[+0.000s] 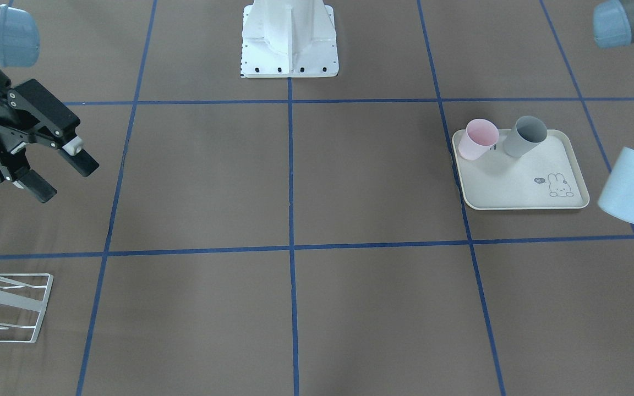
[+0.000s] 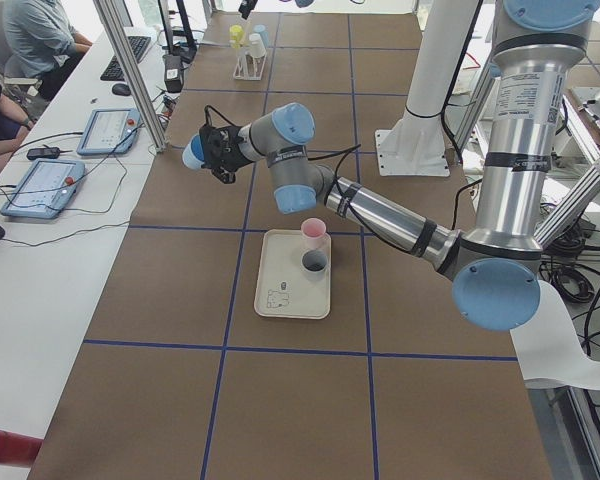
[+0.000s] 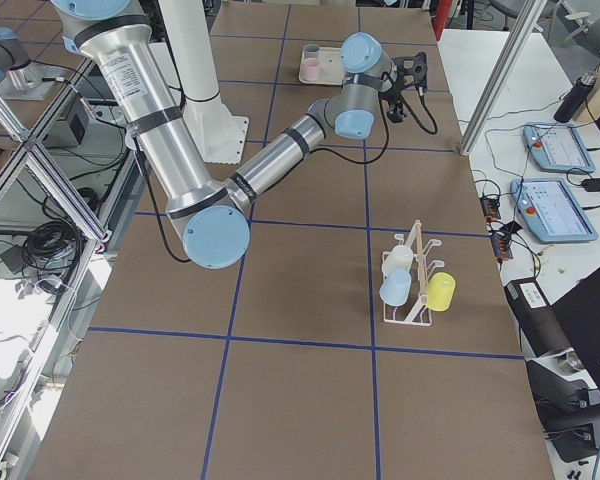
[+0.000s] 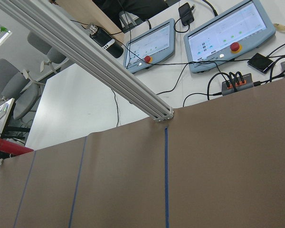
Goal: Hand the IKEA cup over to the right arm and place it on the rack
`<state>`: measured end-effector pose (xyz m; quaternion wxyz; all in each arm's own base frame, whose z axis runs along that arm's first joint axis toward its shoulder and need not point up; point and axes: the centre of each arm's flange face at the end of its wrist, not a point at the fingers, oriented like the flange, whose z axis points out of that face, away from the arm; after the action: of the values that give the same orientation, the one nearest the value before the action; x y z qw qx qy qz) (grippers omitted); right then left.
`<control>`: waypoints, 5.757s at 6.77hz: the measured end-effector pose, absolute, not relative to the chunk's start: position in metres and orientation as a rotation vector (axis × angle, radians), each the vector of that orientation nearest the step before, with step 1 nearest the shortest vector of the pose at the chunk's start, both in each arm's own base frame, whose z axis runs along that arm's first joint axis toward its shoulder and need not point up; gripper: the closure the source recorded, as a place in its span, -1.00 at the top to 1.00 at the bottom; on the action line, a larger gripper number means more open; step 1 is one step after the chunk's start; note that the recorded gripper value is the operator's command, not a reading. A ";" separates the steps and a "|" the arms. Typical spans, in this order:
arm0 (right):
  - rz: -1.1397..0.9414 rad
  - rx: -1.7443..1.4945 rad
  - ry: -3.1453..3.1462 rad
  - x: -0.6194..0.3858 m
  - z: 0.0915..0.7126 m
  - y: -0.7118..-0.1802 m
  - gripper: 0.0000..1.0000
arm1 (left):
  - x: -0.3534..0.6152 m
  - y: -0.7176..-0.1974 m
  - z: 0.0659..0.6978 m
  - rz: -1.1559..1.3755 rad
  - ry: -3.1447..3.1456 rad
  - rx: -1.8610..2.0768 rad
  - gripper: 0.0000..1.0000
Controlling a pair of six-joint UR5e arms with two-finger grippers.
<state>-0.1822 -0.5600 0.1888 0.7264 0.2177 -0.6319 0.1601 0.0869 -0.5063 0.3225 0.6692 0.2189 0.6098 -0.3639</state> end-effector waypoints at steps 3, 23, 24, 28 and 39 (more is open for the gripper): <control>0.490 0.456 -1.576 -0.249 0.138 -0.536 1.00 | 0.191 -0.483 0.232 -1.031 1.745 0.281 -1.00; 0.793 0.240 -2.132 -0.400 0.092 -0.438 -1.00 | 0.389 -0.363 0.137 -1.226 2.265 -0.269 1.00; 0.792 0.244 -2.133 -0.399 0.093 -0.438 -1.00 | 0.387 -0.362 0.134 -1.205 2.270 -0.235 1.00; 0.829 0.315 -2.102 -0.366 0.109 -0.470 -1.00 | 0.360 -0.354 0.137 -1.174 2.290 -0.183 1.00; 0.437 0.954 -0.848 -0.178 0.380 -0.657 -1.00 | 0.251 -0.399 0.230 -0.672 1.558 0.428 0.99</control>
<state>-0.1780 -0.6566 0.3798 0.7811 0.4414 -0.3926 0.2024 0.2514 -0.3990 0.2305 0.6413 0.1876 0.6832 -0.2946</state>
